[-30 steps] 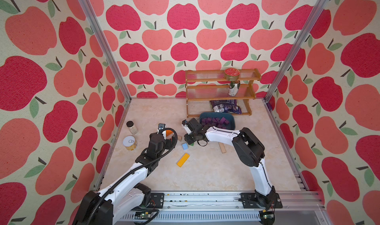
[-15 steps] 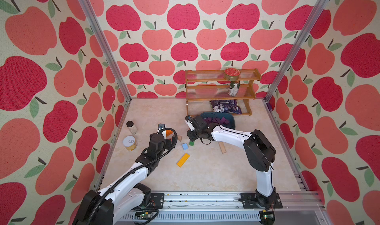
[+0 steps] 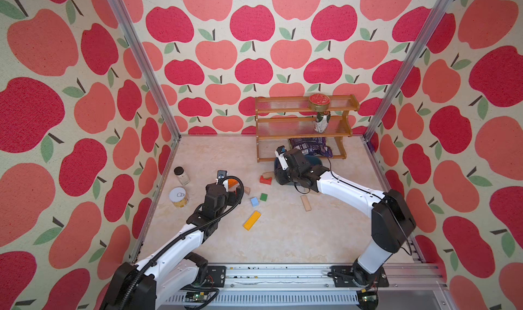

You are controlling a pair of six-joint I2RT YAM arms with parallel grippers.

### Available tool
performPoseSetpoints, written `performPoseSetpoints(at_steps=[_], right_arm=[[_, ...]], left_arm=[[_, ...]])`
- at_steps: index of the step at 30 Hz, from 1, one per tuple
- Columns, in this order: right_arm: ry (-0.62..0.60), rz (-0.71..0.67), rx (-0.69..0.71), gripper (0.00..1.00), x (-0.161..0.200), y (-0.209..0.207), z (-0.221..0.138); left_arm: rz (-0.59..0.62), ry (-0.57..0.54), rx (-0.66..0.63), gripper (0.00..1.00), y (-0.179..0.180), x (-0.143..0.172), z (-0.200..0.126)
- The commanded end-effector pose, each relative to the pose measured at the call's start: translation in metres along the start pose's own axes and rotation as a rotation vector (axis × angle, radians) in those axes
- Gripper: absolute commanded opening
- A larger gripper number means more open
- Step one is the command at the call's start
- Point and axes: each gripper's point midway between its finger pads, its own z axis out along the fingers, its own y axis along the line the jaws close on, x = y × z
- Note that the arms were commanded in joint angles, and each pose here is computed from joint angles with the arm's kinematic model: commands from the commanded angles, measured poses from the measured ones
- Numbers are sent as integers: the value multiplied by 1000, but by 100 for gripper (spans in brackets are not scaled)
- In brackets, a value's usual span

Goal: Pick purple bricks into the storage bin
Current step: Place the building block in the storage box.

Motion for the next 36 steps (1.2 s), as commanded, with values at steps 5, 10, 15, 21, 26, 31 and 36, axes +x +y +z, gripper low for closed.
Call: performPoseSetpoints(at_steps=[5, 10, 15, 21, 26, 31, 36], right_arm=[[-49, 46, 88, 25, -7, -40, -27], [-66, 83, 126, 25, -8, -64, -34], [-57, 117, 155, 25, -6, -83, -28], [-24, 171, 188, 25, 6, -106, -13], [17, 191, 205, 25, 18, -119, 3], [55, 220, 230, 25, 27, -136, 17], [86, 245, 252, 25, 34, -151, 28]], left_arm=[[-15, 4, 3, 99, 0, 1, 2], [-14, 14, -3, 99, 1, 2, 4], [-18, 6, 0, 99, 1, 1, 3], [-17, 17, -1, 99, 1, 3, 4], [-18, 16, 0, 99, 1, 3, 4], [-19, 18, -2, 99, 1, 3, 5], [-17, 23, -4, 99, 2, 4, 5]])
